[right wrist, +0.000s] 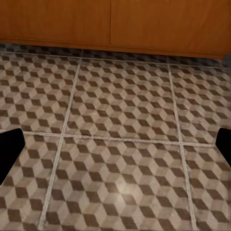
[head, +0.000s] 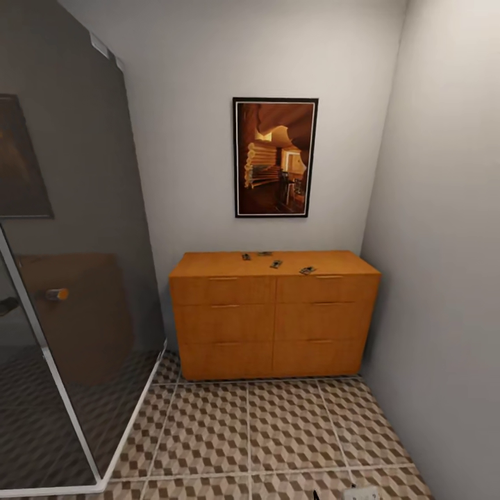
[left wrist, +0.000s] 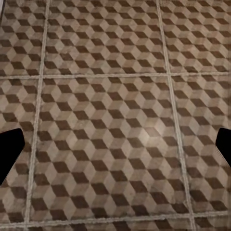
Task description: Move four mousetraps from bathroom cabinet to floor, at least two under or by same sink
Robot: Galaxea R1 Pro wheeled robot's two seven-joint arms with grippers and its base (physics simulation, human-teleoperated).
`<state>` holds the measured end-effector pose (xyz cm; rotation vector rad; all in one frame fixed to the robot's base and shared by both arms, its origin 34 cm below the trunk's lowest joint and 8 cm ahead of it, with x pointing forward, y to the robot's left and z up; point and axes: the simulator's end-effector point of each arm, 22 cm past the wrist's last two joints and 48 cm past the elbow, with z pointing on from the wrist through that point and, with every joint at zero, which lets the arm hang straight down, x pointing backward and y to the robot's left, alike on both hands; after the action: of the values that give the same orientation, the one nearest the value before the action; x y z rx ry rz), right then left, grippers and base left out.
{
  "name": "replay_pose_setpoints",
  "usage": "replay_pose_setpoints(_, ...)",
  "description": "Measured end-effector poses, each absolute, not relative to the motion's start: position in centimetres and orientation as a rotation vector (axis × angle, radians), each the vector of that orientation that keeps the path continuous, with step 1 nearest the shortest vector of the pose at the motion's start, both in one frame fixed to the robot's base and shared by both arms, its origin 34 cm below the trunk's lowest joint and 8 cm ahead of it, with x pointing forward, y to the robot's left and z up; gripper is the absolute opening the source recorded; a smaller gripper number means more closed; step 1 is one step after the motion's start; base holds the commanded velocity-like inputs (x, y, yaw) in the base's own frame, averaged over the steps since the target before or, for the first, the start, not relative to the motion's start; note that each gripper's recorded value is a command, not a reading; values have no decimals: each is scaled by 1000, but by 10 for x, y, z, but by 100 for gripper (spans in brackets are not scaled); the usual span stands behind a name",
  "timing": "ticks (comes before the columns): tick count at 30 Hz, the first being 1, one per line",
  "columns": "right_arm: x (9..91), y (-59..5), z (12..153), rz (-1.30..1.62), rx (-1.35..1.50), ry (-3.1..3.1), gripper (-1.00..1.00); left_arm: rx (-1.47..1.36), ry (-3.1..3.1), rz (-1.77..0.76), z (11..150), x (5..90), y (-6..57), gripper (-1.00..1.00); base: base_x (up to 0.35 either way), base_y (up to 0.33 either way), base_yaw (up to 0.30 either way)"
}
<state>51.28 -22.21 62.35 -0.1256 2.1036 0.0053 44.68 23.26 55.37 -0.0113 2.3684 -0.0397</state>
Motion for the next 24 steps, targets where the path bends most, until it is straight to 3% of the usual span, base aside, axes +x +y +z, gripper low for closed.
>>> replay_pose_setpoints(24,514,-222,626,6,-127,2090,100,-9,2368,-39,554,447,233,100,202,-23,0)
